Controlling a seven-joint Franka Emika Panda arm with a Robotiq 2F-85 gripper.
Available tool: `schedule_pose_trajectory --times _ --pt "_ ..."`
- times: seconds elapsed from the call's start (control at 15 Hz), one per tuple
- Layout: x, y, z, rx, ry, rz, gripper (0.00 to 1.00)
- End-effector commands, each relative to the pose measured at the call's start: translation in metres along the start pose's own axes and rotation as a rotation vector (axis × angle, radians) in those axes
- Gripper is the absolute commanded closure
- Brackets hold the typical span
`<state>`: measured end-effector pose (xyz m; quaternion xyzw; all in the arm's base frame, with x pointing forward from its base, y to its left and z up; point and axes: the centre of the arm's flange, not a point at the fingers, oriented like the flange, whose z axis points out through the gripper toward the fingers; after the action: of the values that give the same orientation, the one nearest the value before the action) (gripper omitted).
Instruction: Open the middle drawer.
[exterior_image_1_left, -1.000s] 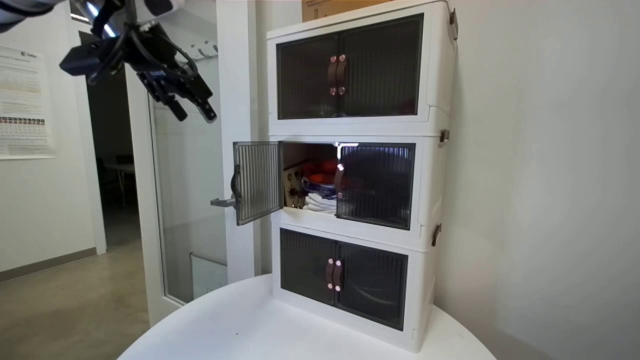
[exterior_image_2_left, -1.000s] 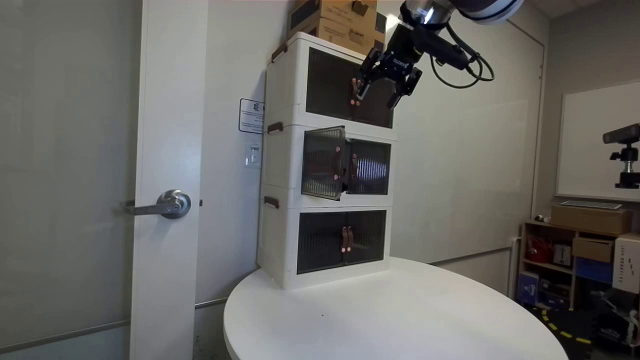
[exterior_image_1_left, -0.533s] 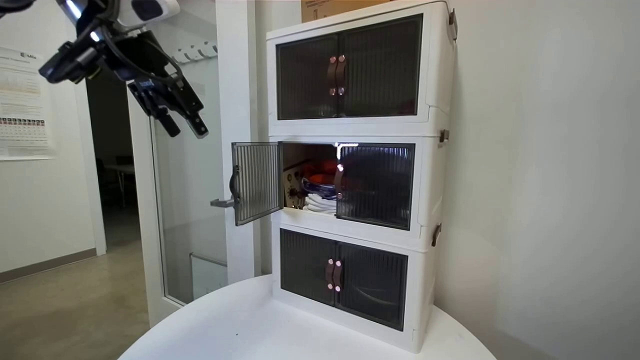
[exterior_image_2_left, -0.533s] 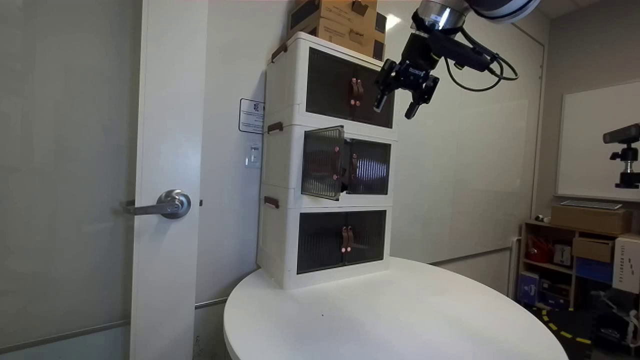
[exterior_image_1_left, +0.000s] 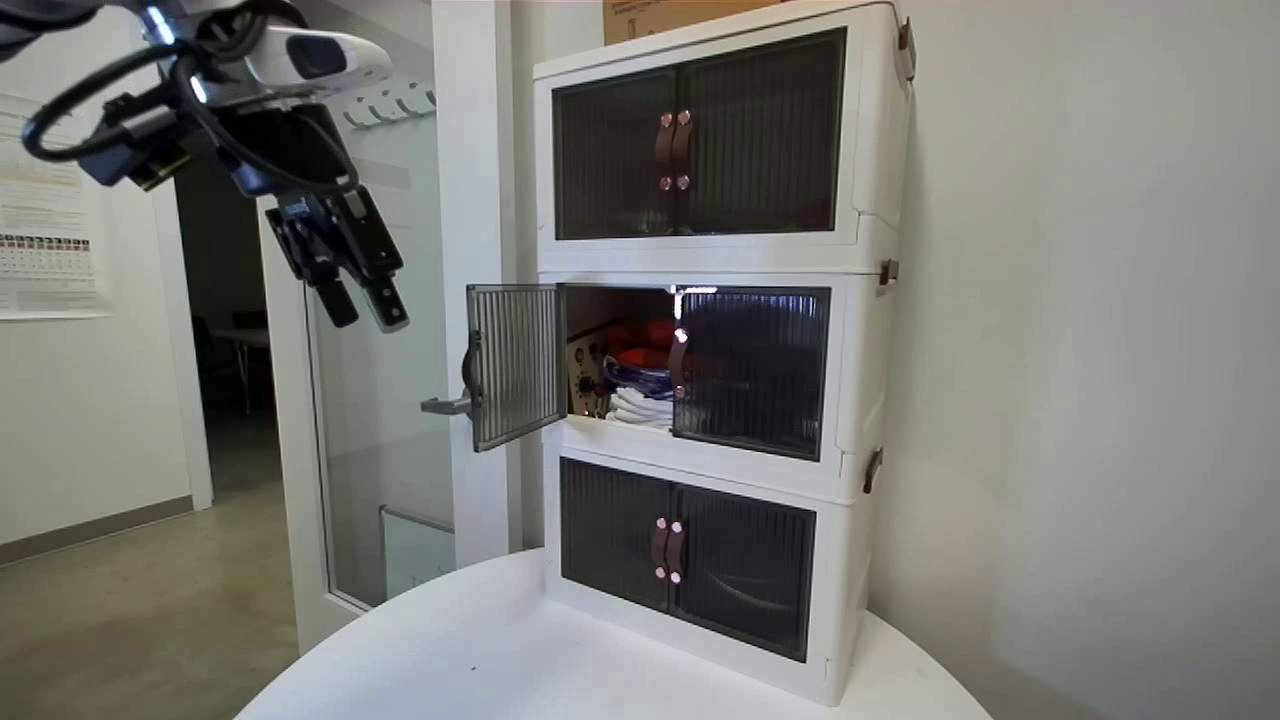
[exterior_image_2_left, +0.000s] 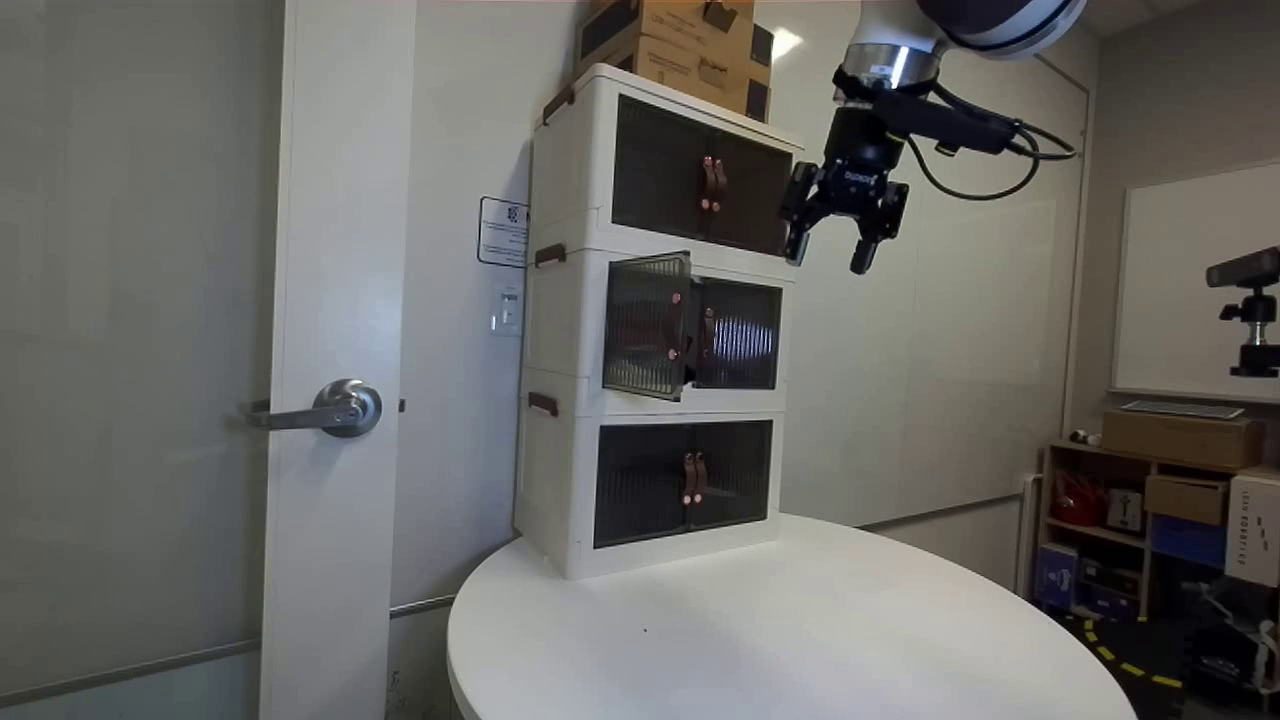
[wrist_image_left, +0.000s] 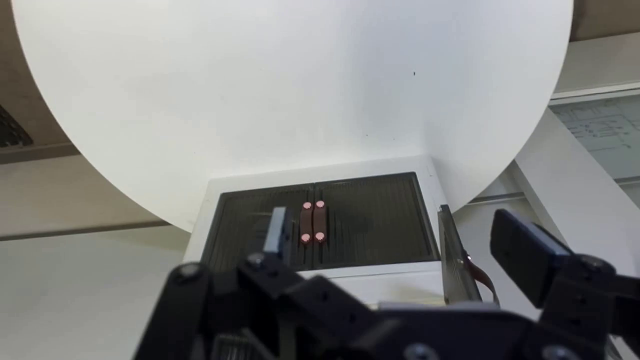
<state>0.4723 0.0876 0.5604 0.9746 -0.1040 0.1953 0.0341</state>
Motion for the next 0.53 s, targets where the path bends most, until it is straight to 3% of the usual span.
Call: schedule_pose_trajectory --times 0.0,0.47 --pt "0.0032 0.0103 0.0151 -0.037 -0.099 0.035 0.0" --pt "-0.0016 0.0151 0.0246 -0.046 -0.097 0.026 0.0"
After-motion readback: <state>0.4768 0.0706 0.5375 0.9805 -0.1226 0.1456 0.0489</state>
